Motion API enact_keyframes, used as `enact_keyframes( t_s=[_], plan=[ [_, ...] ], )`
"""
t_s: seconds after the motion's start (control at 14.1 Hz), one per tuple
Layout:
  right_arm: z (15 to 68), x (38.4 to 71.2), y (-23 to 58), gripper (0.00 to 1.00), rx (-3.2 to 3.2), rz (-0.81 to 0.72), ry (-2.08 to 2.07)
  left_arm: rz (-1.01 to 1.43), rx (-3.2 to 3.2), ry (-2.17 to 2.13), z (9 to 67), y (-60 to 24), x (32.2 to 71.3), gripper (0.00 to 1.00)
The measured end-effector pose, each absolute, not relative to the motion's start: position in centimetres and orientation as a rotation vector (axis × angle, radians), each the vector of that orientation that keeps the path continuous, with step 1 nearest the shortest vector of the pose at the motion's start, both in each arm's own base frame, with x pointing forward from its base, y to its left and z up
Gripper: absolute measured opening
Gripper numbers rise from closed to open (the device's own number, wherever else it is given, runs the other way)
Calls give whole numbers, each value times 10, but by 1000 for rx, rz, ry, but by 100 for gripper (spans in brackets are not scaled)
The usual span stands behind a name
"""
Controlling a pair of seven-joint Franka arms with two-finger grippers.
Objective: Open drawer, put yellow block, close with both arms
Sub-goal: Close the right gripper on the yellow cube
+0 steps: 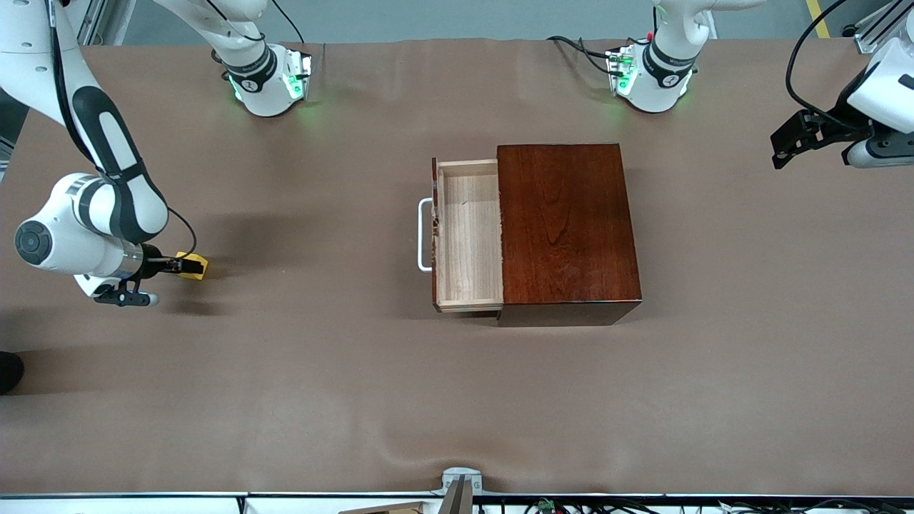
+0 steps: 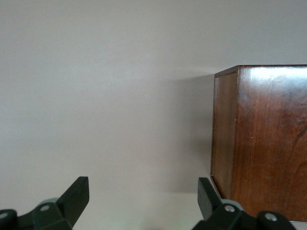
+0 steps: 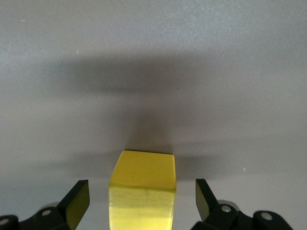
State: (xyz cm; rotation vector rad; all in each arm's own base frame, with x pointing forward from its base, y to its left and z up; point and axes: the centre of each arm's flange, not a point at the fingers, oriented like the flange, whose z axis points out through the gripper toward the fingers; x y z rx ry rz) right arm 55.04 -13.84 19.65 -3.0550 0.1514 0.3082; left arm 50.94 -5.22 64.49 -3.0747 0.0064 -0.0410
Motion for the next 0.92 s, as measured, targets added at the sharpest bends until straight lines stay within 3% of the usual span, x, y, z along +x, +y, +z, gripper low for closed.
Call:
enact_keyframes(
  t_s=[0.14, 0.43, 0.92],
  plan=[
    [193, 547, -138, 94, -3053, 314, 195, -37, -3088, 10, 645, -55, 509, 100],
    [188, 543, -137, 55, -3055, 303, 236, -14, -3087, 10, 644, -55, 507, 100],
    [210, 549, -126, 56, -3043, 321, 278, 11, -3085, 9, 647, -55, 504, 100]
  ],
)
